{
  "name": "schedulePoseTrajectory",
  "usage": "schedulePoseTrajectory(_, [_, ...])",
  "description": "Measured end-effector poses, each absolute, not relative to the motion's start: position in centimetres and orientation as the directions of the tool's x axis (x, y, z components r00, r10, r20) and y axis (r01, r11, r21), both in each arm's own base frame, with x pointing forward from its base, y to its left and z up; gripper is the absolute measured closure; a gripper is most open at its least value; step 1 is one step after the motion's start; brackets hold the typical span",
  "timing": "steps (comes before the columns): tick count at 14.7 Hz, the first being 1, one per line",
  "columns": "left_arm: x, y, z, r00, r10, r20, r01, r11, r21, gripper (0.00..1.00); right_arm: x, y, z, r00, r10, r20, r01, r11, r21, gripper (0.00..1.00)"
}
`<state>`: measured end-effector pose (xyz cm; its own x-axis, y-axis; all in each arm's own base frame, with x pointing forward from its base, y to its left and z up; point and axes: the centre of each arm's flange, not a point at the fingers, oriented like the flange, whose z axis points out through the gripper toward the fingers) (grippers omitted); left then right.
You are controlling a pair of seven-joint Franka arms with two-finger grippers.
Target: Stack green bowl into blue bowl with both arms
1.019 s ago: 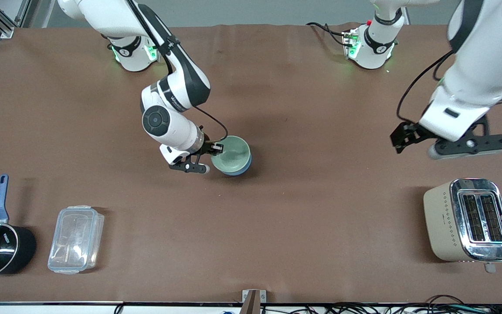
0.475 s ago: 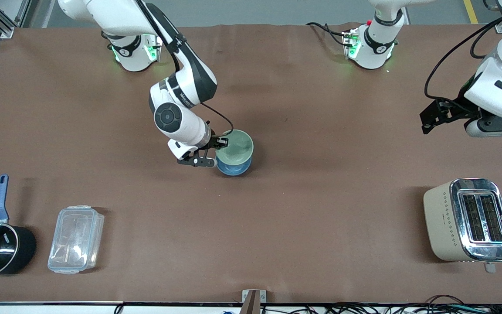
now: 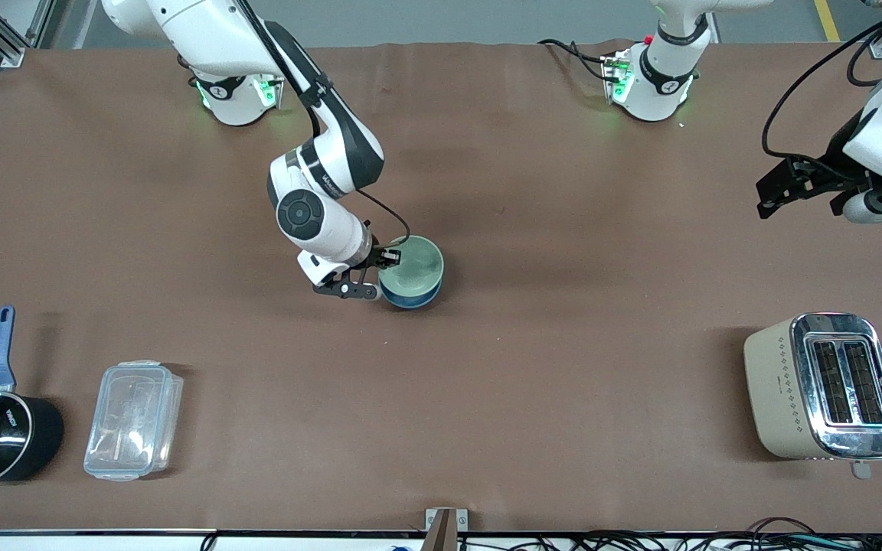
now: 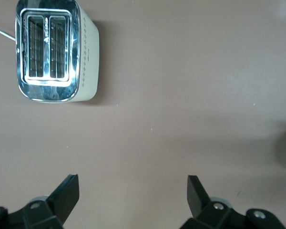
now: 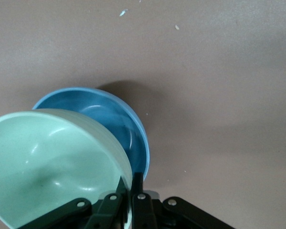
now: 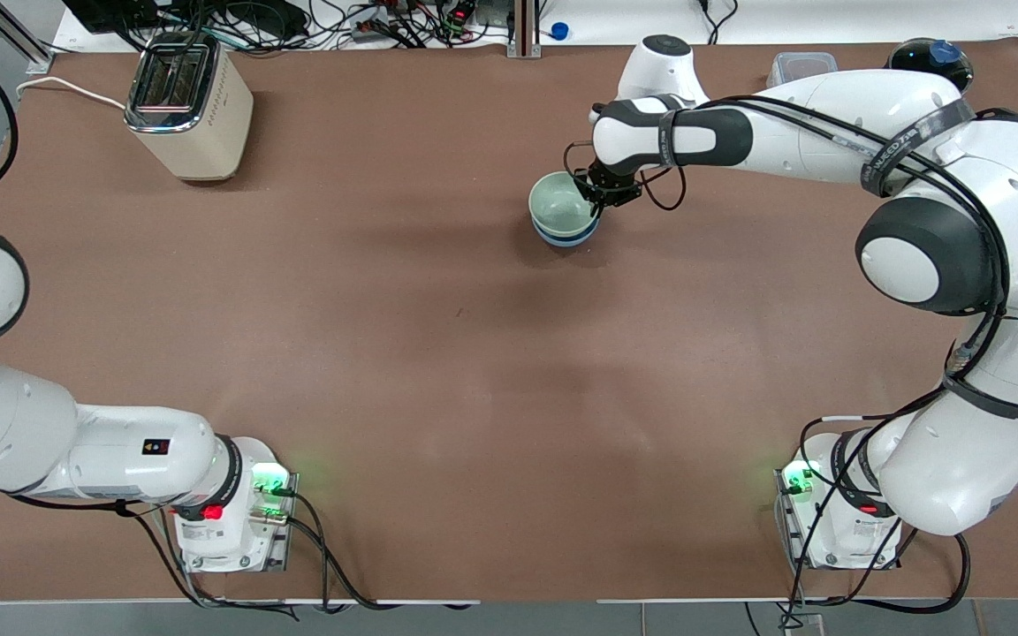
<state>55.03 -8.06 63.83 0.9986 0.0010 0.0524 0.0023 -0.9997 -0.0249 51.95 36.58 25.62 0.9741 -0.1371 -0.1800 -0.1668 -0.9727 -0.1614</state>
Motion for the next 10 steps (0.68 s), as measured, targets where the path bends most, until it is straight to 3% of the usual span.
schedulePoseTrajectory(7, [52.5,-7.6,64.1,0.999,-0.003,0.052,-0.002,-1.000,-0.029,0.00,52.3,36.2,25.3,0.974,-0.146,-0.173,-0.174,-0.972,-0.160,0.94])
schedulePoseTrajectory(10, [52.6,-7.4,64.2,0.998,-0.002,0.059,-0.001,-1.000,-0.024,0.00,52.2,36.2,25.1,0.974,-0.146,-0.175,-0.174,-0.972,-0.158,0.70])
